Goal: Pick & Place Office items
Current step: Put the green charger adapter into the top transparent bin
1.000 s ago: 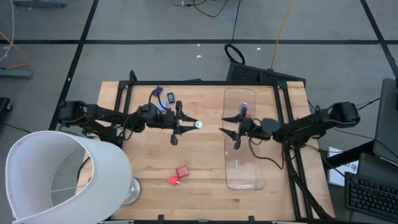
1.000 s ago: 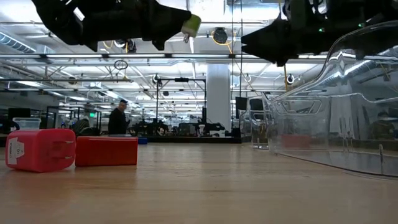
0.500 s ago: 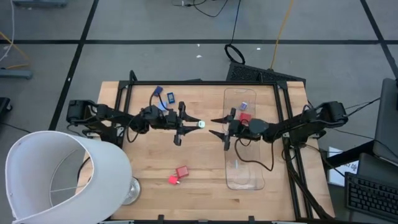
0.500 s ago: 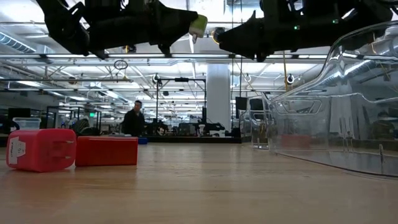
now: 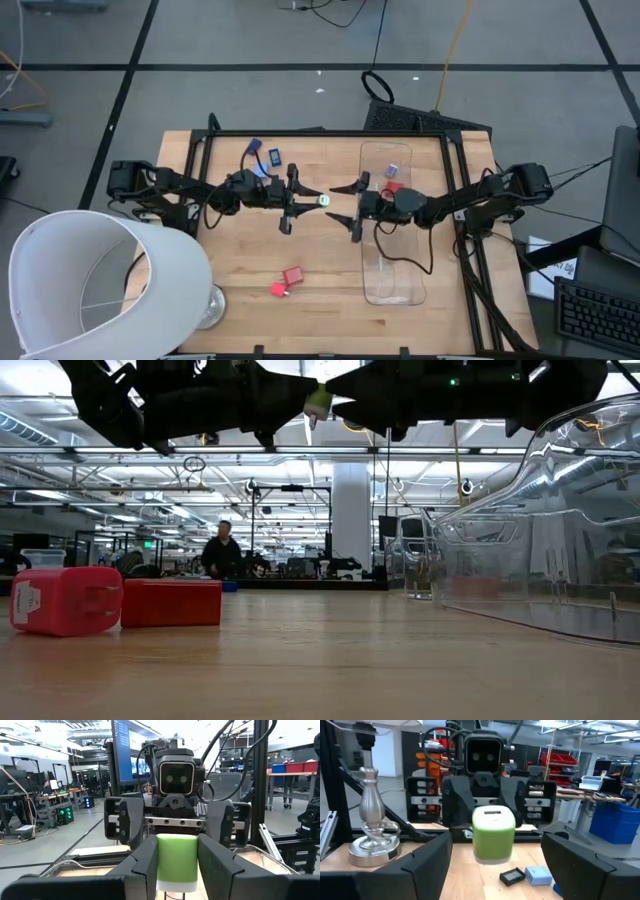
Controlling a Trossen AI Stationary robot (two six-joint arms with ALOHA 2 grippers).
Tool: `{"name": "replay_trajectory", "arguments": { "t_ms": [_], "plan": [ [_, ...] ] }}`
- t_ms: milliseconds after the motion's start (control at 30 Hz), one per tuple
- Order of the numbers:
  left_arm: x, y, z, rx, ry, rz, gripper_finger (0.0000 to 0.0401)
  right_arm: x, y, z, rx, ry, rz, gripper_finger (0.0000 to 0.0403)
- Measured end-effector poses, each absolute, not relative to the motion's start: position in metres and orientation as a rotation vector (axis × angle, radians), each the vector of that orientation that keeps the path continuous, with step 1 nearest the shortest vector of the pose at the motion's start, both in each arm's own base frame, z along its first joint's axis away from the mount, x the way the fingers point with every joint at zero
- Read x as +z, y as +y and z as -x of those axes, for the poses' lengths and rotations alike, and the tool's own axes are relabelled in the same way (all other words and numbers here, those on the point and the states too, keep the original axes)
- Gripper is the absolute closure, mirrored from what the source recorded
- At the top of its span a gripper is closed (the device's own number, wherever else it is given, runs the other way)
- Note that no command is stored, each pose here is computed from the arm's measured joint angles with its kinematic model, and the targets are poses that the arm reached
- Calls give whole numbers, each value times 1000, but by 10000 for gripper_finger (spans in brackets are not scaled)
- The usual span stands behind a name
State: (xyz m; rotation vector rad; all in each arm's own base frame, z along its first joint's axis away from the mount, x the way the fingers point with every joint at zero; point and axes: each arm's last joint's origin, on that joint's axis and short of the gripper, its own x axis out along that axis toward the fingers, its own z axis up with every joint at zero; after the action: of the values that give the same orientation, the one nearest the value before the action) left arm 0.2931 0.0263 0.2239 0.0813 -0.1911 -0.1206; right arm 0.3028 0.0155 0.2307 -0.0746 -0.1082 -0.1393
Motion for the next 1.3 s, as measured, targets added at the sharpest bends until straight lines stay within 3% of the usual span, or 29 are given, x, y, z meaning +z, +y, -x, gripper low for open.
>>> {"name": "replay_trajectory", "arguments": {
  "t_ms": [767, 1000, 1300],
  "plan": [
    [240, 15, -306, -157, -195, -105, 290, 233, 15, -304, -137, -116, 74, 143],
    [240, 15, -306, -161, -195, -103, 290, 235, 17, -304, -64, -135, 75, 182],
    [239, 15, -306, -159, -191, -102, 290, 234, 17, -304, -63, -127, 78, 260]
  ]
}}
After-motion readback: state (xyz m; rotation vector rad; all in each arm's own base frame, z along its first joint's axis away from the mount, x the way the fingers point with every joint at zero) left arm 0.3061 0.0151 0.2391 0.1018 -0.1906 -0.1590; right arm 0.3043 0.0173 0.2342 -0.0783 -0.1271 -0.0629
